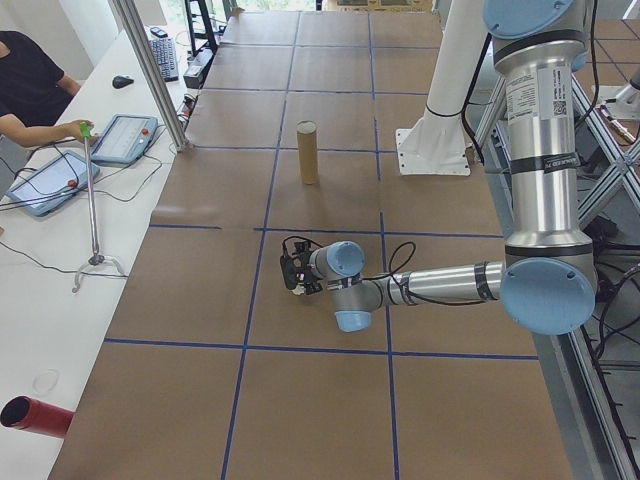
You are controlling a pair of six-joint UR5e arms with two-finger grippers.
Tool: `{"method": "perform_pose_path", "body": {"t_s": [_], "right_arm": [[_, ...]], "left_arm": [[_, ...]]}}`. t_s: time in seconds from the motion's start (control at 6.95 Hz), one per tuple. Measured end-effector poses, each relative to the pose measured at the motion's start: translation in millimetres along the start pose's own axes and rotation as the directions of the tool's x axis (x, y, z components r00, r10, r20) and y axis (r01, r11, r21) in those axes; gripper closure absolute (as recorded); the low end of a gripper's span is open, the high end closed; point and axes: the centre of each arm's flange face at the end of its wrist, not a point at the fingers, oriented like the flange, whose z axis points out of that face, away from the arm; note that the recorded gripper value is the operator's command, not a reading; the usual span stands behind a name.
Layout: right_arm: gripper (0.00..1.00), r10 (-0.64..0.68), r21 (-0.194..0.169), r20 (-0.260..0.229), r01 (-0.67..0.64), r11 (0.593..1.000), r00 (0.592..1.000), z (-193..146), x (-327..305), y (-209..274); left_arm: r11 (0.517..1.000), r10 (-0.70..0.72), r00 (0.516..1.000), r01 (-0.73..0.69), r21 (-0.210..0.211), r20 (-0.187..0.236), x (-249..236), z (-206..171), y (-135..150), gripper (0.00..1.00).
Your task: Collect badminton balls into bucket
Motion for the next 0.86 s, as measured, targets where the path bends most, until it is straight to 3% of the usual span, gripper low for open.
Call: {"method": "perform_pose_path", "body": {"t_s": [0.14, 0.29, 0.58, 0.86], "right_arm": [[0.0, 0.0, 0.0, 0.0, 0.0, 1.0, 1.0, 0, 0, 0], [0.0, 0.001, 0.0, 0.0, -0.001, 1.0, 1.0, 0, 0, 0], [0.0, 0.0, 0.0, 0.0, 0.0, 1.0, 1.0, 0, 0, 0], [0.0, 0.0, 0.0, 0.0, 0.0, 1.0, 1.0, 0, 0, 0]], "left_arm": [[1.0, -0.001, 1.0, 0.001, 0.004, 0.003, 1, 9, -2, 0.0], [1.0, -0.001, 1.0, 0.001, 0.006, 0.008, 1, 16, -3, 0.15], [1.0, 0.001, 1.0, -0.001, 0.002, 0.01, 1, 20, -2, 0.97], [1.0, 0.003, 1.0, -0.003, -0.005, 0.011, -2, 18, -1, 1.0]]}}
